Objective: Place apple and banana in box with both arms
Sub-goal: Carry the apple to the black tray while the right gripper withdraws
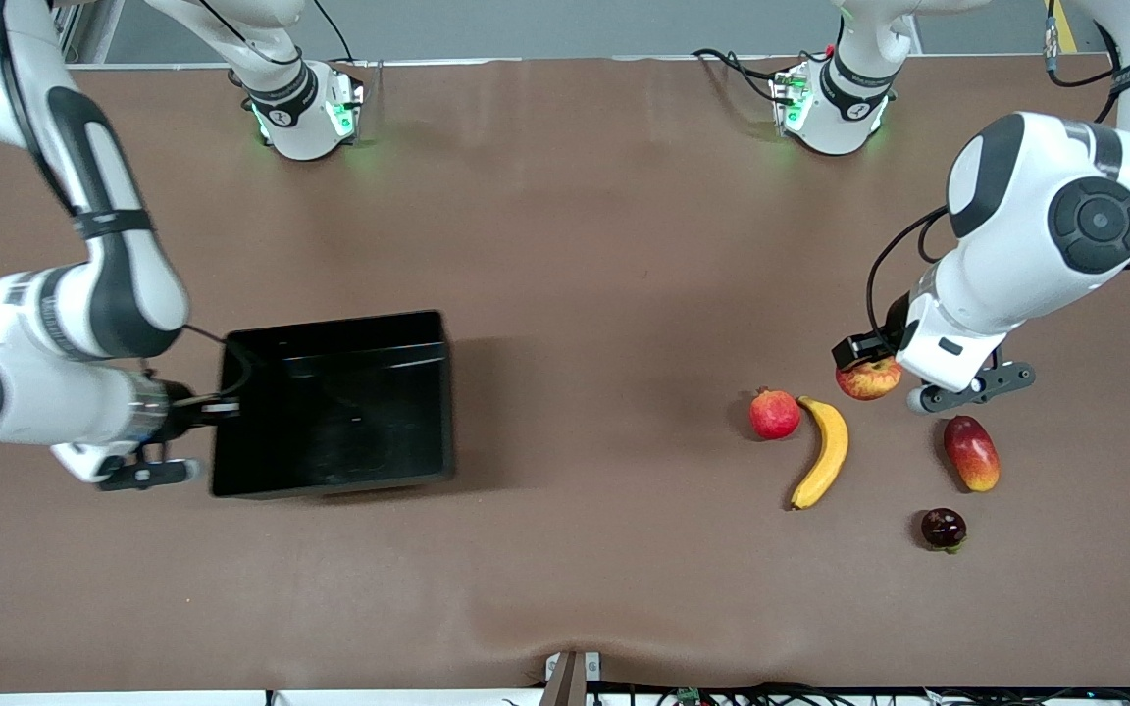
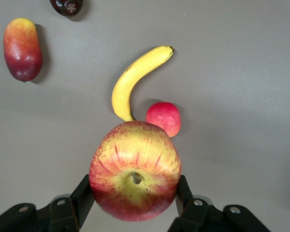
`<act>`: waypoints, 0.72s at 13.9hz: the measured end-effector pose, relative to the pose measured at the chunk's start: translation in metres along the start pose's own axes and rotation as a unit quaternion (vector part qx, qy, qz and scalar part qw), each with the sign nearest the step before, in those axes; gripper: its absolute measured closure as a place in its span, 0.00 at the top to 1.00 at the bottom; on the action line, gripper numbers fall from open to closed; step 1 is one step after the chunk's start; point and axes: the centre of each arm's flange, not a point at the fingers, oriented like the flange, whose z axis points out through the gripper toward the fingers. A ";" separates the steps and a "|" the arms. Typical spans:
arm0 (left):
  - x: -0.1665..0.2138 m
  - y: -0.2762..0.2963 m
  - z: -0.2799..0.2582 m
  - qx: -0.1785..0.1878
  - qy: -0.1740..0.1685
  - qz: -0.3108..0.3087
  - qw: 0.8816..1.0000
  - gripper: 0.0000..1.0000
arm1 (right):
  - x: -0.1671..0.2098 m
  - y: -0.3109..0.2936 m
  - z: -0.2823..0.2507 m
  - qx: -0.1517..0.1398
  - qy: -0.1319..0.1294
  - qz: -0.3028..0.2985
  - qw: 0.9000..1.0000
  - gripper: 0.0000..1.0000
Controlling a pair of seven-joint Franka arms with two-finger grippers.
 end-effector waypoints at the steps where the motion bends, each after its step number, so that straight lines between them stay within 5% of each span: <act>1: -0.002 -0.003 -0.002 0.004 -0.005 -0.001 1.000 0.71 | -0.002 -0.031 0.004 0.001 -0.003 0.004 1.000 0.05; 10: -0.014 -0.016 0.017 0.023 -0.037 -0.007 0.999 0.71 | -0.058 -0.308 0.108 0.001 0.018 0.072 0.997 0.05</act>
